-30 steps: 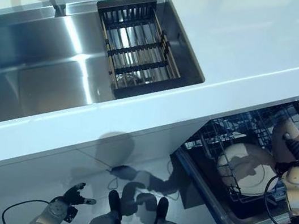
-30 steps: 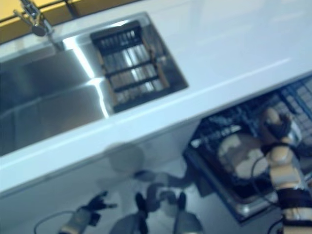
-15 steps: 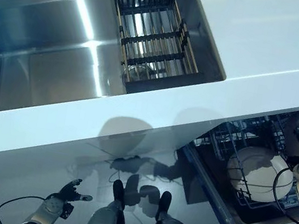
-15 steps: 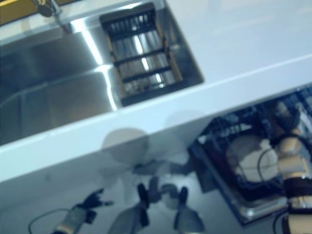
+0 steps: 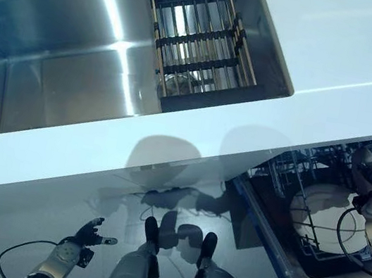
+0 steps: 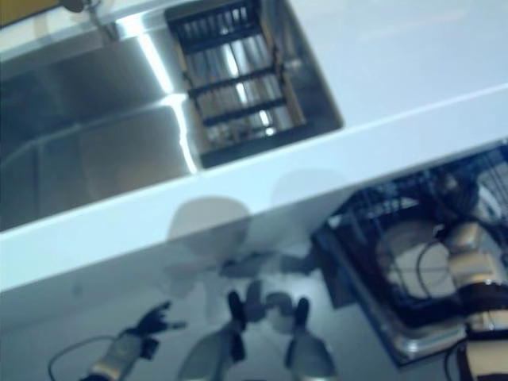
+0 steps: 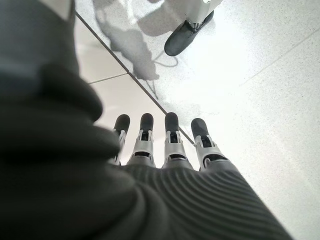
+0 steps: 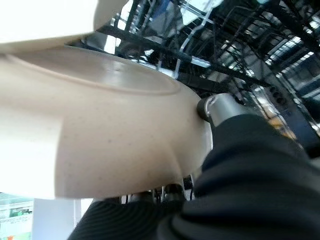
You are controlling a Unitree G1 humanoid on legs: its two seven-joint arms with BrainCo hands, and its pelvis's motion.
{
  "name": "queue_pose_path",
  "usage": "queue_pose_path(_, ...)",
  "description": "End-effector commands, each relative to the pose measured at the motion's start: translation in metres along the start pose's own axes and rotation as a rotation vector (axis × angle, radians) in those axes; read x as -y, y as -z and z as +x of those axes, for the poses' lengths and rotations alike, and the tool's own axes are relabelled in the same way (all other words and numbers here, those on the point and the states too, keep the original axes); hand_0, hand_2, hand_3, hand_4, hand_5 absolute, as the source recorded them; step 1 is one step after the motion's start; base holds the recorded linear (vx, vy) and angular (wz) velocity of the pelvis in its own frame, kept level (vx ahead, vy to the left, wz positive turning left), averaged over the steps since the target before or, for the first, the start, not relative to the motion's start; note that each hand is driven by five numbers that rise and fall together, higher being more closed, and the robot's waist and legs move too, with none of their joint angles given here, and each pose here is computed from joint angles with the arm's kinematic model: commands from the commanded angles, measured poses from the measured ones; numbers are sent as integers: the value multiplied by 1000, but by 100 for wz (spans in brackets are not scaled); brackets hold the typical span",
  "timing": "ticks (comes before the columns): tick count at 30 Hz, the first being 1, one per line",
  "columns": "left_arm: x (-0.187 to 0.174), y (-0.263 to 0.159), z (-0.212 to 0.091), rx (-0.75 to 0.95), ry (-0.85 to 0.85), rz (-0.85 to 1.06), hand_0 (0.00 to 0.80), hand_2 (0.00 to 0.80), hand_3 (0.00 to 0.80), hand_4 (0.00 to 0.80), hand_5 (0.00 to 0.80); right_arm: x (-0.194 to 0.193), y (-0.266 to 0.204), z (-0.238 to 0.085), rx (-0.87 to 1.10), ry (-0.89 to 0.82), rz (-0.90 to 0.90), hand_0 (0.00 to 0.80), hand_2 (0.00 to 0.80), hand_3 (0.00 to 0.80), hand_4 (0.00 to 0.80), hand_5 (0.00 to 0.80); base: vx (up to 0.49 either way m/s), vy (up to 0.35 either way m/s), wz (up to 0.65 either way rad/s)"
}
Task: Take plates into dishwasher
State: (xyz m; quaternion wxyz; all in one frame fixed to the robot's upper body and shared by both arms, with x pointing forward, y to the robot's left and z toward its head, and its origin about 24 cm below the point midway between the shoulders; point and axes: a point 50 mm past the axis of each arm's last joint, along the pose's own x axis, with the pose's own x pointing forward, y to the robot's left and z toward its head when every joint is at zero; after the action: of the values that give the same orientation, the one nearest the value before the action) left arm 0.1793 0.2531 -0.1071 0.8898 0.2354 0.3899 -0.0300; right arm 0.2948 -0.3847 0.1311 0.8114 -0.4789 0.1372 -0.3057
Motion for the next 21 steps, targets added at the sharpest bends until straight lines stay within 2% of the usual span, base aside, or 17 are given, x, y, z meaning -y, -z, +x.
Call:
queue_pose_path(1, -5, -7, 1, 34, 17, 36, 0, 0, 0, 0, 0, 20, -4, 9, 5, 40, -72, 800, 800, 800, 800, 800, 0, 0, 0)
queue_pose_path(15, -11, -15, 0, 61, 16, 43, 0, 0, 0, 0, 0, 12, 5, 9, -16, -1, -162, 800, 800, 800, 800, 800, -7, -1, 1)
queue_pose_path(21, -14, -18, 1, 69, 11, 43, 0, 0, 0, 0, 0, 12, 18, 11, -97, -19, -159, 800, 800, 800, 800, 800, 0, 0, 0)
